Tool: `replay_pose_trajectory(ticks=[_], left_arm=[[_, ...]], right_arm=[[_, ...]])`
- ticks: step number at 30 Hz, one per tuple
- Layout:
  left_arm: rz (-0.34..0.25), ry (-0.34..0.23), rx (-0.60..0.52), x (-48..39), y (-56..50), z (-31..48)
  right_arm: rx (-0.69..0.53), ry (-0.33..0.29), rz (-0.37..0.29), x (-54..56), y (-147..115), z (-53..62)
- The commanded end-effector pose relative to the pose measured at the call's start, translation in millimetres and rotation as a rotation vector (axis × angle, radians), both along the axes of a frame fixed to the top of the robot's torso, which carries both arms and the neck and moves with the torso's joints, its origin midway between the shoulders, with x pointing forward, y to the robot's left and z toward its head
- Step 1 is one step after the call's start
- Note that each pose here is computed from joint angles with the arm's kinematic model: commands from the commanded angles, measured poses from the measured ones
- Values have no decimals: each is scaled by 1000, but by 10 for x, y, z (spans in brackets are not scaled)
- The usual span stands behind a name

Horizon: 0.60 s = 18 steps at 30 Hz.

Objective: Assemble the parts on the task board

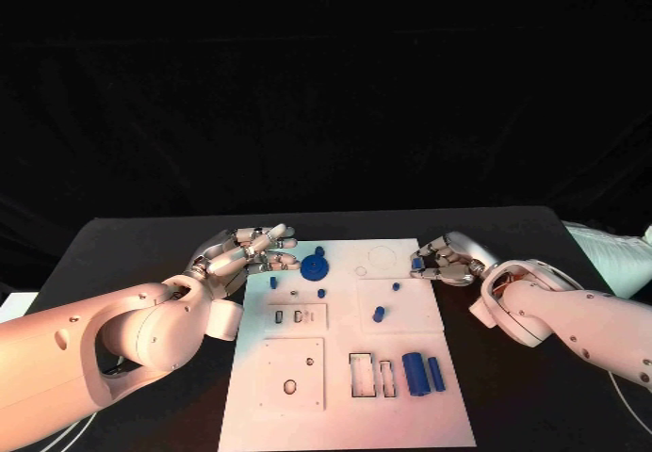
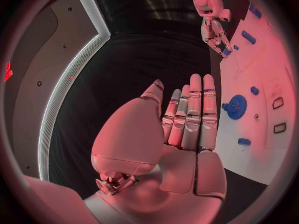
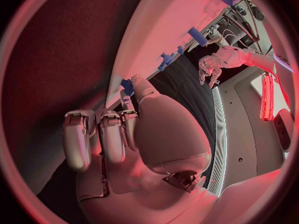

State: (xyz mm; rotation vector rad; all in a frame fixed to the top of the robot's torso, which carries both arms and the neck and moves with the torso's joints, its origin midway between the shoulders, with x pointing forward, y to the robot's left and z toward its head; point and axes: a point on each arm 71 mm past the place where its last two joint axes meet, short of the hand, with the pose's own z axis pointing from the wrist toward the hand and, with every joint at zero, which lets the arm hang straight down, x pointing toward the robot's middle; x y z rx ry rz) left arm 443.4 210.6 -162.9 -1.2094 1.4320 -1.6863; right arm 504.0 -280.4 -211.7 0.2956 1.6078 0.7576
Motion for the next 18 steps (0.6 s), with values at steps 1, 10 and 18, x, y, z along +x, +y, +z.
replay_pose_trajectory(ticks=[1,10,18], left_arm=[[-15,-6,-12,-7,-20,12],[-15,-6,-12,-8,-17,12],[-14,-6,-12,-7,-15,12]], right_arm=[[-14,10,12,-3,18,-16],[-16,0,7,-1,15,-10],[-11,-20,10,6,53,3]])
